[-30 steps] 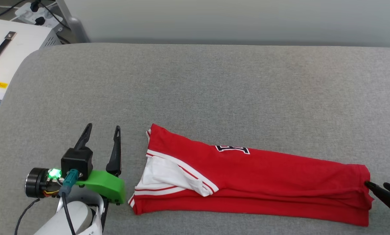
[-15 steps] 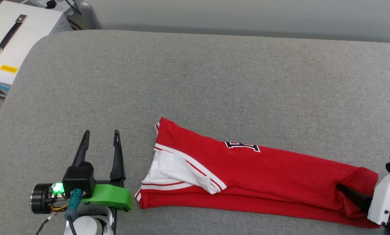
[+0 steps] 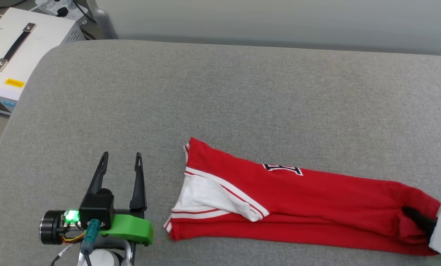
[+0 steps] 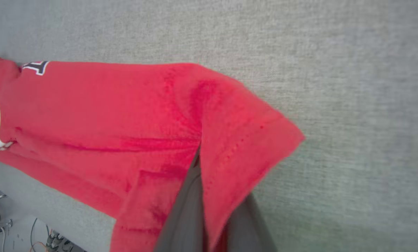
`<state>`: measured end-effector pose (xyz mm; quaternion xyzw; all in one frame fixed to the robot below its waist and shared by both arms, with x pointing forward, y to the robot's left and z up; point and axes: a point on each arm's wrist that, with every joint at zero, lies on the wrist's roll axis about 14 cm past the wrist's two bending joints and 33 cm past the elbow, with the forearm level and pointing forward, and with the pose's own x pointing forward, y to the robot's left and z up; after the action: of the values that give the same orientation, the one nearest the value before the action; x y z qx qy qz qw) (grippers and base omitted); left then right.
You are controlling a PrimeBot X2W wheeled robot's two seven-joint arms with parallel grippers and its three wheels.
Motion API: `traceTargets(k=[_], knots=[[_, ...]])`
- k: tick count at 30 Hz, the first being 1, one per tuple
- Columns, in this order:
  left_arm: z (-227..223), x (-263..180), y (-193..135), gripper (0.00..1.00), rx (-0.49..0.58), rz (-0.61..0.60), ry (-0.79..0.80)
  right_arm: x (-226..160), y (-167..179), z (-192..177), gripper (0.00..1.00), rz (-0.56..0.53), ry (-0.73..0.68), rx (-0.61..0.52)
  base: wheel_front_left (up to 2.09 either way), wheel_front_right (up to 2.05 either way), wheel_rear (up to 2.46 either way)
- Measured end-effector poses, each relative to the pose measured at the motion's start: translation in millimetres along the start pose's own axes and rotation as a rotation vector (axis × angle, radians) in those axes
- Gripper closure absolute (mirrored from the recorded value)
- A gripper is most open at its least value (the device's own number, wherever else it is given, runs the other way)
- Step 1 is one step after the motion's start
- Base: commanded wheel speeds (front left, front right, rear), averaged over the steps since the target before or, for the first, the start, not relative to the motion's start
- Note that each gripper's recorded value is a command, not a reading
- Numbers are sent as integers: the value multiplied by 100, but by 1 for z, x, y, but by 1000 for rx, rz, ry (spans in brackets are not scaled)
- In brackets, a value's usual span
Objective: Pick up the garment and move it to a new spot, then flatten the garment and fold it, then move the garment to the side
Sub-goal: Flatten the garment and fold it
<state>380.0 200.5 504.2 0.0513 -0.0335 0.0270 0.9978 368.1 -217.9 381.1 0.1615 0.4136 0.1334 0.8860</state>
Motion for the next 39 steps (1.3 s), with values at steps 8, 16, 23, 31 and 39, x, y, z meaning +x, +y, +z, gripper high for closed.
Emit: traceTargets(k=[8,16,23,31,39], knots=[[4,-6,-5,0,-5,-20,-11,-43,-62,16,100,-178,-49,-32,0,0,0],[4,-10,-6,0,-11,-28,-12,-55,-41,28,100,-113,-92,-74,0,0,0],[4,-12,-7,0,-5,-37,-12,-48,39,32,100,120,-93,-130,0,0,0],[-3,-12,-8,0,-5,-36,11,-21,113,31,100,289,-43,-263,0,0,0],[-11,-6,-11,0,-5,-42,33,22,177,28,100,392,8,-418,0,0,0]])
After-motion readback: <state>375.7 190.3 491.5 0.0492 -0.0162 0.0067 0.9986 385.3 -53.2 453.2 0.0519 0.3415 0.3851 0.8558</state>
